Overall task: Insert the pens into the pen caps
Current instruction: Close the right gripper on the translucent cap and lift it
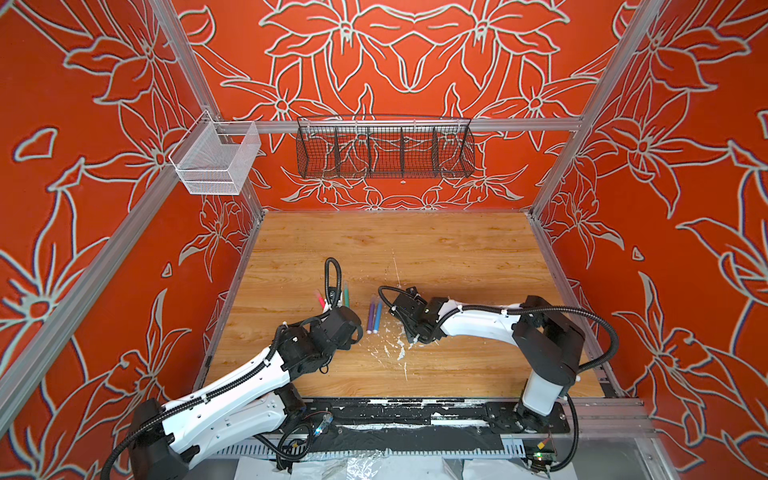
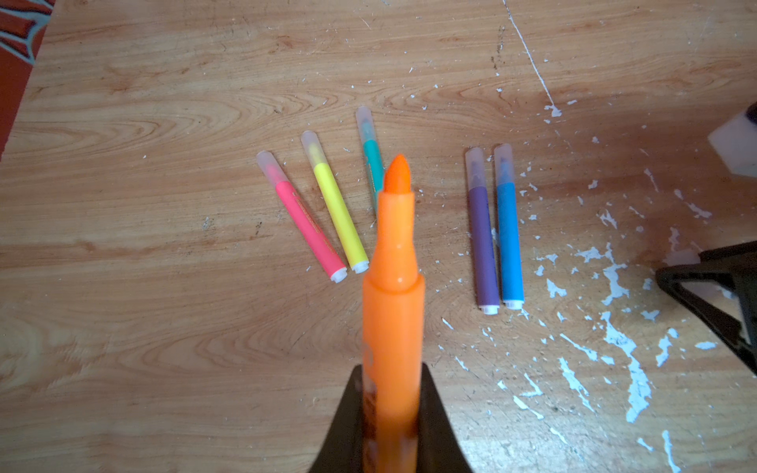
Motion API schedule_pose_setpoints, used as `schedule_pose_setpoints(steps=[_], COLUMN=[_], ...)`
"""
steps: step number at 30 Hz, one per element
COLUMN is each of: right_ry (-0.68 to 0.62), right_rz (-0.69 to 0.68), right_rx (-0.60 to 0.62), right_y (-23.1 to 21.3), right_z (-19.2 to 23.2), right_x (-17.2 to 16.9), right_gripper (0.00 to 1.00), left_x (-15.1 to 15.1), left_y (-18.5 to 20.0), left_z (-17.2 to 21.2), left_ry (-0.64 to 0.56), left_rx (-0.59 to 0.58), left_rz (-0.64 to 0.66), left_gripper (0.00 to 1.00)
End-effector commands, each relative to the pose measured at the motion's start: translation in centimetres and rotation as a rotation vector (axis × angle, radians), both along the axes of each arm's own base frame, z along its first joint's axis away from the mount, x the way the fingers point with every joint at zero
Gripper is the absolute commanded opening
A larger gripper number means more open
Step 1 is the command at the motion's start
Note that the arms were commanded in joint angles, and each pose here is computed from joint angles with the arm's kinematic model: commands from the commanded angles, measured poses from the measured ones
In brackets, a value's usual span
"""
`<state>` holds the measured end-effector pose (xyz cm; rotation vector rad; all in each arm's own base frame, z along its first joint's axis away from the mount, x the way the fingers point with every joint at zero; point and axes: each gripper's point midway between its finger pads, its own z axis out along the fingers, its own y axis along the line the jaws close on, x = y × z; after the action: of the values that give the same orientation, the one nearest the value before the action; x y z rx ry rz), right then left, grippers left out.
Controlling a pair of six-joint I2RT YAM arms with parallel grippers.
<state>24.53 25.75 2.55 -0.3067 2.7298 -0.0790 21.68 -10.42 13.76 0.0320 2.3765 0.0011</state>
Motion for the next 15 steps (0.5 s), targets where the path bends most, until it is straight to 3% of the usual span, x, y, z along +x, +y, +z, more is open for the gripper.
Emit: schedule_pose_setpoints(steps=[1,10,15], right_ry=[0.045,0.068,0.074], right_rz=[-0.010,-0.019,-0.018], right_rx=[-0.028,-0.005,-0.006], right_y=[-1.29,-1.43,-1.48], right_z=[-0.91,-1.57,-1.74], right_x=[-0.88,-0.94,-1.00], right_gripper=[0.36,0.21,0.18], left_x=[0.09,0.07,0.06], left_y=[0.32,0.29,0.25], left_z=[0.12,0.10,0.13], left_ry=[-0.015,-0.015,-0.015], left_rx=[-0.009,-0.010,-0.013], left_rz=[0.021,0.019,0.017], left_gripper=[0.00,0.00,0.00])
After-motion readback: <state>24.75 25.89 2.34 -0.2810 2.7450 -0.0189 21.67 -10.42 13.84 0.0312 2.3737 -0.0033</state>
